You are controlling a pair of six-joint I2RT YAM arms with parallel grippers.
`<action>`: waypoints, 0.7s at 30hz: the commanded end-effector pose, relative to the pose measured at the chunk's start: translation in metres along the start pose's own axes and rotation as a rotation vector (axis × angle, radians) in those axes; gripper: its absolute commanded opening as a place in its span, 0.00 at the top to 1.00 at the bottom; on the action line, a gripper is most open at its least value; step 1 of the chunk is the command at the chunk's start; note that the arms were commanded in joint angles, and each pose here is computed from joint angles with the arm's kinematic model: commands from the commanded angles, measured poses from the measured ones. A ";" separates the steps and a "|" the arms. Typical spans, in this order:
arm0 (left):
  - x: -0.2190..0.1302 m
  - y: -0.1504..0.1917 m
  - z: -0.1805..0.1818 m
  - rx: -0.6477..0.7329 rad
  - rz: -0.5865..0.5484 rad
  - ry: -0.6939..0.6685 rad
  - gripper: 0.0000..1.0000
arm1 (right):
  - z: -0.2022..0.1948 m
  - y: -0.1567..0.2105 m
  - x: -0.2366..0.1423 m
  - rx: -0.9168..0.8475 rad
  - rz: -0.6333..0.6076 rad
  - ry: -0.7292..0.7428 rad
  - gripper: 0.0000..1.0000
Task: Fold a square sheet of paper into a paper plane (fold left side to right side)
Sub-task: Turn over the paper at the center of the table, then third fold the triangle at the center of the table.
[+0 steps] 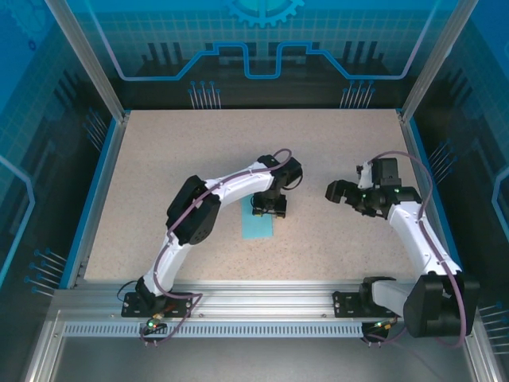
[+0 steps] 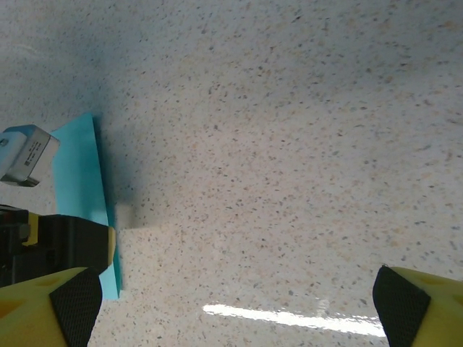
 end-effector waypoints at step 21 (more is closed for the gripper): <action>-0.041 0.046 0.128 -0.170 -0.305 0.472 0.35 | 0.141 0.037 0.148 -0.232 0.365 -0.097 0.77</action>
Point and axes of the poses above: each hand's point on the last joint's axis, 136 mm out from that joint toward the fingers, its own x axis out along the fingers, its own z axis along the line the jaws close on, y = z × x, the point moved 9 cm from there along -x, back along the fingers, and after that the axes turned 15 degrees about x, right-handed, at the moved point
